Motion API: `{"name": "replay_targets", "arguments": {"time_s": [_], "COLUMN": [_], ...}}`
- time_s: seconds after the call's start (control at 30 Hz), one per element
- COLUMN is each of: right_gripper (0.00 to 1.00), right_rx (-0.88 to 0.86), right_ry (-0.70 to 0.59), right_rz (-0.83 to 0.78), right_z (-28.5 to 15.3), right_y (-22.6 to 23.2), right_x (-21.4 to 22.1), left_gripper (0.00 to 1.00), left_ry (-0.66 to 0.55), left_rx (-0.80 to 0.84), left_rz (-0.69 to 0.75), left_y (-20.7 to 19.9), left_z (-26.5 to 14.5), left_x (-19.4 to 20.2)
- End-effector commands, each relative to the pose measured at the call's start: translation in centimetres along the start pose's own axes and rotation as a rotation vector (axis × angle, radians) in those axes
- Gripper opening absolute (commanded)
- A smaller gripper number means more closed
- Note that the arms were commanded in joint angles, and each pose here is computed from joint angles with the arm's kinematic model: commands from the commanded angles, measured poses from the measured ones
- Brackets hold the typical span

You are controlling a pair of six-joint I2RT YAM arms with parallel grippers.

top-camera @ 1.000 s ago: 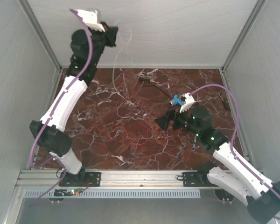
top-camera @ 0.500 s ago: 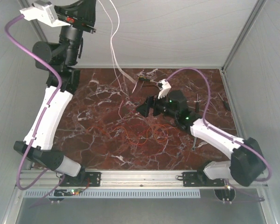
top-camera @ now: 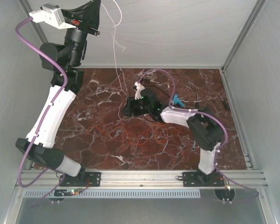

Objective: Zip-tie the wires
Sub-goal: Untie the cable at the center of the board.

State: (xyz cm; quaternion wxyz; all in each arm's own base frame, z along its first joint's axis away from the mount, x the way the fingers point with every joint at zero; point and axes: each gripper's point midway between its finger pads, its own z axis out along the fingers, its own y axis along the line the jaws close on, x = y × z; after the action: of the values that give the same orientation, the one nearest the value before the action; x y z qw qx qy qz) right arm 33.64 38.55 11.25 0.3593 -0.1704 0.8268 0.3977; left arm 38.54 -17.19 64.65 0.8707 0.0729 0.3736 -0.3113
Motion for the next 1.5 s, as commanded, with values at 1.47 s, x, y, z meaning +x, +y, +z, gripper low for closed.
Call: {"name": "replay_targets", "arguments": {"time_s": [1.47], "right_gripper": [0.7], "right_rx": [0.05], "right_ry": [-0.302], "right_rz": [-0.098], "right_z": [-7.1], "right_y": [-3.8], "right_x": [-16.7], "left_gripper": [0.0], "left_ry": [-0.085], "left_rx": [0.104], "left_rz": [-0.133], "left_y": [-7.2], "left_z": [-7.5], "left_x": [-9.0]}}
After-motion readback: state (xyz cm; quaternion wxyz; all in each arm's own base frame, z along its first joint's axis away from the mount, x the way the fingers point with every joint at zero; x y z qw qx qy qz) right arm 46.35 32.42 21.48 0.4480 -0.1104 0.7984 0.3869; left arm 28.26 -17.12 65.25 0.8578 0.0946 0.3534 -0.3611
